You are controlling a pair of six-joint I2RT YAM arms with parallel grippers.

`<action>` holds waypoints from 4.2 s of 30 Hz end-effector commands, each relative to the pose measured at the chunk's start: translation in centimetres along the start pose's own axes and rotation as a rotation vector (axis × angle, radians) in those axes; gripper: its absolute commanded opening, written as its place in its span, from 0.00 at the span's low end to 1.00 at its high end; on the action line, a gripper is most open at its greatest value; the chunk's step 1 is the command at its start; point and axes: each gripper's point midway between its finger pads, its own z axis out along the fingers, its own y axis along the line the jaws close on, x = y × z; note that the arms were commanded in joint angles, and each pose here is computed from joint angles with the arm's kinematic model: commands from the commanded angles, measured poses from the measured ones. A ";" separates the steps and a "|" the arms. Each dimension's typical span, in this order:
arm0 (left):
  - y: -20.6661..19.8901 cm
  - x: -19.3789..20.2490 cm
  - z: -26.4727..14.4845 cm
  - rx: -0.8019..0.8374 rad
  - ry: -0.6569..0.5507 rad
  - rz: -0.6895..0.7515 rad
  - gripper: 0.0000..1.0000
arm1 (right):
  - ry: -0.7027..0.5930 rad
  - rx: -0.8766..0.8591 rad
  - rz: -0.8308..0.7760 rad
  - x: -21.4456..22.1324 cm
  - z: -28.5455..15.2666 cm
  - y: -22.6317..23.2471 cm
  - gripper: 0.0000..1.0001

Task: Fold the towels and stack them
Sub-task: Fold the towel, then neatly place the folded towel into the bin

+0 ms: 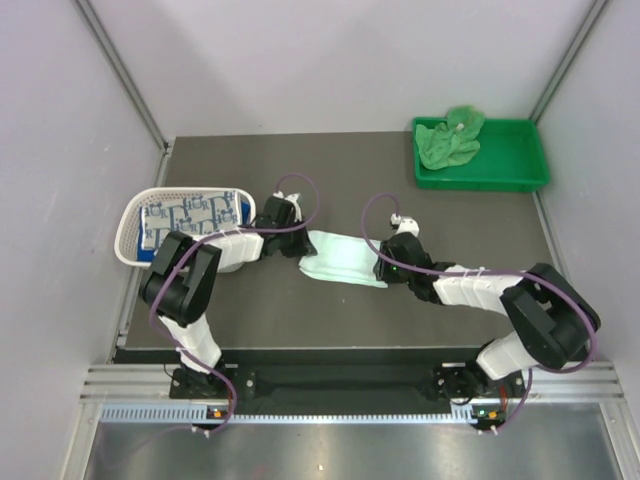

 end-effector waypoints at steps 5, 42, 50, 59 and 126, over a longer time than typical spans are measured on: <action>3.6 3.4 -1.5 -0.354 0.092 0.074 0.00 | -0.085 -0.034 -0.018 -3.4 -2.8 0.6 0.45; 0.7 -18.6 -27.5 -0.930 -0.473 0.249 0.00 | -0.235 -0.326 -0.035 -11.1 -8.1 8.0 0.54; 1.2 -19.8 -30.3 -0.935 -0.508 0.229 0.00 | -0.222 -0.361 -0.039 -11.4 -7.9 9.1 0.53; 2.2 -20.3 -32.3 -0.912 -0.513 0.212 0.00 | -0.233 -0.376 -0.039 -12.2 -8.4 9.9 0.52; 8.0 -13.1 -21.6 -0.528 -0.610 -0.155 0.65 | -0.223 -0.232 -0.131 -12.6 -5.8 7.8 0.54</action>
